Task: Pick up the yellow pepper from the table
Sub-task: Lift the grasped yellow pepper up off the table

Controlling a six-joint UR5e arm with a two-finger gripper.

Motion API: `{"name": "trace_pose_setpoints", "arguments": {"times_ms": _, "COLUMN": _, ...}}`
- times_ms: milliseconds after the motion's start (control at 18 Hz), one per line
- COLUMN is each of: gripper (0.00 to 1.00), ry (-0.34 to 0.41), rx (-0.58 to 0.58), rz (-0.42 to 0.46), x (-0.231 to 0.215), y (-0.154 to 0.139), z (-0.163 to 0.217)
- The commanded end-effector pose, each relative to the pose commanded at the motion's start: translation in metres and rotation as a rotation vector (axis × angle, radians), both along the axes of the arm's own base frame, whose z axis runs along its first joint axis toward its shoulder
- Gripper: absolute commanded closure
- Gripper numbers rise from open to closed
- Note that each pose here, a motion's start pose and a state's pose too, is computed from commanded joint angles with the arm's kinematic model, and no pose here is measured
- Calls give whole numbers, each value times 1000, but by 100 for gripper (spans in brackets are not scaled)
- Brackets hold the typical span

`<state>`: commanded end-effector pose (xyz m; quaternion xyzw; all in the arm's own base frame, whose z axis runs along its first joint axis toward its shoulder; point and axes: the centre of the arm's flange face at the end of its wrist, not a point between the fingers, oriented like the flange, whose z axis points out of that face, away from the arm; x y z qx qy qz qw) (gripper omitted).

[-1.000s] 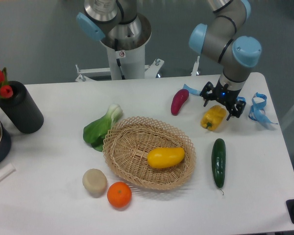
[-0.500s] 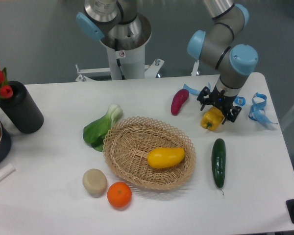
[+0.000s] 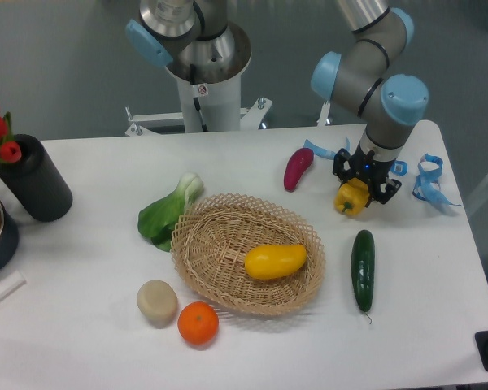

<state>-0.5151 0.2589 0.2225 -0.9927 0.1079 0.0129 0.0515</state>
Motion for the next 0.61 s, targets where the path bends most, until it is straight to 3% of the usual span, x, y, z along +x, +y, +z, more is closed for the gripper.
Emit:
{"name": "trace_pose_setpoints", "arguments": {"times_ms": 333, "gripper": 68, "ry": 68, "rx": 5, "rz": 27, "x": -20, "y": -11, "z": 41}}
{"name": "trace_pose_setpoints", "arguments": {"times_ms": 611, "gripper": 68, "ry": 72, "rx": -35, "rz": 10, "x": -39, "y": 1, "z": 84}}
